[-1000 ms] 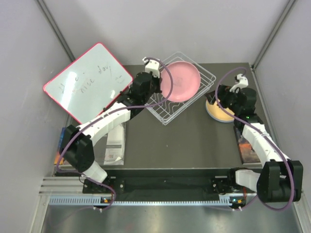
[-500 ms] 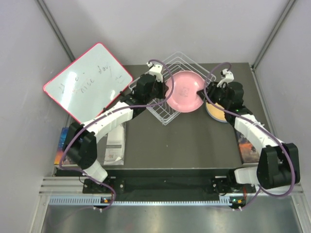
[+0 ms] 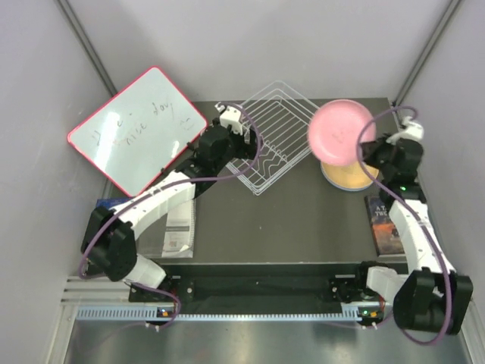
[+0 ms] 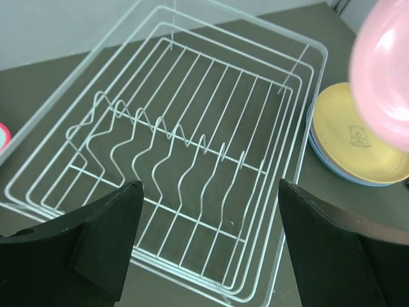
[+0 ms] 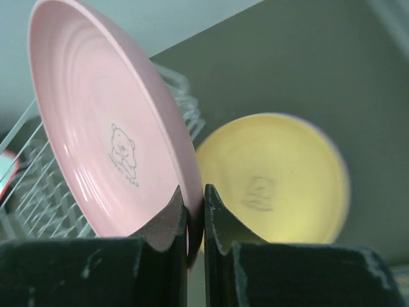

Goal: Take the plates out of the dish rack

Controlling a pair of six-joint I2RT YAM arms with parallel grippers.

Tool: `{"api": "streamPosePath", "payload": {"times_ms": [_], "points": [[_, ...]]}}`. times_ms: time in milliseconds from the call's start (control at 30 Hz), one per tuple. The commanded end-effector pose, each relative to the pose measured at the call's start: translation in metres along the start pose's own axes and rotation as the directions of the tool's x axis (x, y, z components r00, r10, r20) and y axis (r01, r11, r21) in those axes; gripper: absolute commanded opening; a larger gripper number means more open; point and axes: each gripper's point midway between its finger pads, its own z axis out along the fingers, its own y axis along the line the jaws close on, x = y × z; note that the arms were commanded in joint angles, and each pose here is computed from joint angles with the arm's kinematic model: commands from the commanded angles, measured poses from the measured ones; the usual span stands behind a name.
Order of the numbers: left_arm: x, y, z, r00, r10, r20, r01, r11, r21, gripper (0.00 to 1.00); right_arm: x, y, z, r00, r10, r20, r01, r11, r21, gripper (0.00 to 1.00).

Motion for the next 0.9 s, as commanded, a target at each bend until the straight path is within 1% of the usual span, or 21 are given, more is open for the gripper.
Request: {"api": "streamPosePath", "payload": {"times_ms": [0, 67, 100, 167, 200, 300, 367, 467, 533, 600, 700, 733, 800, 833, 867], "points": [[-0.047, 0.000, -0.032, 0.982, 0.019, 0.189, -0.022, 1.000, 0.011, 0.91, -0.024, -0.071, -0.025, 0.996, 0.040, 0.085, -0.058, 0.975, 0.215, 0.00], [-0.053, 0.001, -0.045, 0.975, 0.012, 0.221, -0.016, 1.000, 0.013, 0.91, -0.016, -0.094, -0.026, 0.997, 0.052, 0.056, -0.066, 0.959, 0.275, 0.00], [-0.039, 0.008, -0.047, 0.979, 0.018, 0.203, -0.016, 1.000, -0.011, 0.91, -0.012, -0.098, -0.025, 0.997, 0.058, 0.042, -0.068, 0.957, 0.282, 0.00], [-0.039, 0.016, -0.059, 0.973, 0.020, 0.232, -0.011, 0.999, -0.041, 0.91, -0.004, -0.111, -0.021, 0.997, 0.070, 0.020, -0.073, 0.949, 0.308, 0.00], [-0.022, 0.028, -0.061, 0.977, 0.028, 0.213, -0.008, 0.996, -0.091, 0.92, 0.001, -0.112, -0.018, 0.997, 0.073, 0.002, -0.070, 0.951, 0.300, 0.00], [0.000, 0.051, -0.078, 0.974, 0.040, 0.224, 0.000, 0.984, -0.179, 0.92, 0.018, -0.121, -0.006, 0.995, 0.091, -0.039, -0.075, 0.949, 0.306, 0.00], [0.015, 0.063, -0.088, 0.974, 0.050, 0.220, -0.001, 0.976, -0.218, 0.92, 0.019, -0.126, 0.003, 0.995, 0.092, -0.036, -0.077, 0.951, 0.298, 0.00], [0.031, 0.082, -0.102, 0.975, 0.053, 0.216, 0.015, 0.954, -0.300, 0.93, 0.033, -0.131, 0.014, 0.990, 0.116, -0.076, -0.089, 0.953, 0.291, 0.00], [0.033, 0.093, -0.110, 0.972, 0.067, 0.227, 0.018, 0.936, -0.351, 0.93, 0.037, -0.132, 0.020, 0.989, 0.120, -0.085, -0.091, 0.955, 0.282, 0.00], [0.039, 0.099, -0.117, 0.973, 0.082, 0.214, 0.004, 0.928, -0.373, 0.93, 0.044, -0.134, 0.027, 0.986, 0.127, -0.104, -0.095, 0.958, 0.270, 0.01], [0.044, 0.105, -0.122, 0.976, 0.080, 0.203, 0.007, 0.918, -0.397, 0.94, 0.055, -0.134, 0.033, 0.980, 0.144, -0.138, -0.106, 0.962, 0.250, 0.12], [0.048, 0.105, -0.123, 0.978, 0.074, 0.193, 0.010, 0.917, -0.399, 0.94, 0.056, -0.134, 0.034, 0.979, 0.145, -0.144, -0.106, 0.963, 0.250, 0.20], [0.052, 0.102, -0.122, 0.981, 0.047, 0.189, 0.027, 0.928, -0.370, 0.96, 0.063, -0.137, 0.037, 0.975, 0.156, -0.161, -0.112, 0.961, 0.251, 0.26], [0.057, 0.101, -0.122, 0.984, 0.041, 0.172, 0.024, 0.931, -0.363, 0.97, 0.065, -0.138, 0.038, 0.973, 0.154, -0.171, -0.108, 0.962, 0.251, 0.33], [0.057, 0.098, -0.121, 0.986, 0.035, 0.165, 0.025, 0.938, -0.346, 0.97, 0.065, -0.137, 0.038, 0.972, 0.155, -0.175, -0.108, 0.961, 0.253, 0.38]]}}
